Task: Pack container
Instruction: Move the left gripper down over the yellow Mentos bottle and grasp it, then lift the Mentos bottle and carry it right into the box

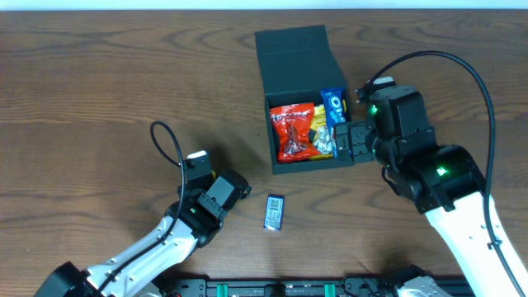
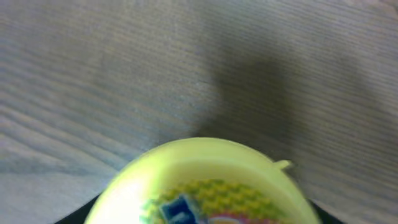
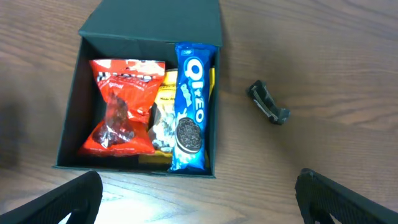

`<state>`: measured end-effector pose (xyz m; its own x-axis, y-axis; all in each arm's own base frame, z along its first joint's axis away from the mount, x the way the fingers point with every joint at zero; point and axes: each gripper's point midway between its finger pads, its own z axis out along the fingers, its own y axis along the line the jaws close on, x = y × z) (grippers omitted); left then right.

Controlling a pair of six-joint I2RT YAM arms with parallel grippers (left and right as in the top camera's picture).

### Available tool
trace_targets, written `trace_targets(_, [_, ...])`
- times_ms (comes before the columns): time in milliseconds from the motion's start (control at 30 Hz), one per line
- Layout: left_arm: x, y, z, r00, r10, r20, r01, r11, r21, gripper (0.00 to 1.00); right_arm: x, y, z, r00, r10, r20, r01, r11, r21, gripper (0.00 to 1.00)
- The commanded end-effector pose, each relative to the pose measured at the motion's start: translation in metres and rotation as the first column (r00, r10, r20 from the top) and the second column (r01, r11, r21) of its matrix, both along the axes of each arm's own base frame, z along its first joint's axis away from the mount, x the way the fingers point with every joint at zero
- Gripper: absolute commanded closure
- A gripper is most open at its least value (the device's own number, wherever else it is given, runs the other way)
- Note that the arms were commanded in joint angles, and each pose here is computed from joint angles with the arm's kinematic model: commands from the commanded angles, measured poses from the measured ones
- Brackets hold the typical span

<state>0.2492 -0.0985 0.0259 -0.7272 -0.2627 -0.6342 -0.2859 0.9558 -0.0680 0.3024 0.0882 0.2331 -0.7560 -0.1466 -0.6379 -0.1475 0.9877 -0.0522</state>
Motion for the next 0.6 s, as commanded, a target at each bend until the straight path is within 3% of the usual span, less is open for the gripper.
trace_targets(0, [-0.002,0.0028,-0.0035,1.0,-0.004,-0.016,0.005,1.0,0.013,0.54,-0.0015,0.0005,0.0003,1.0,-0.012,0.005,0.012,1.0,-0.002,0.01])
trace_targets(300, [-0.0023,0.0032,-0.0037,1.0,-0.004,-0.017,0.004,1.0,0.015,0.58,-0.0015,0.0001,0.0003,1.0,-0.013,0.006,0.013,1.0,-0.004,0.01])
trace_targets(500, [-0.0011,0.0021,-0.002,1.0,-0.004,-0.012,0.004,1.0,0.01,0.94,-0.0015,-0.0001,0.0003,1.0,-0.014,0.006,0.014,1.0,-0.005,0.01])
trace_targets(567, [0.0003,0.0003,0.0008,1.0,-0.008,-0.008,0.008,1.0,0.004,0.94,-0.0015,-0.0001,0.0003,1.0,-0.014,0.006,0.014,1.0,-0.005,0.01])
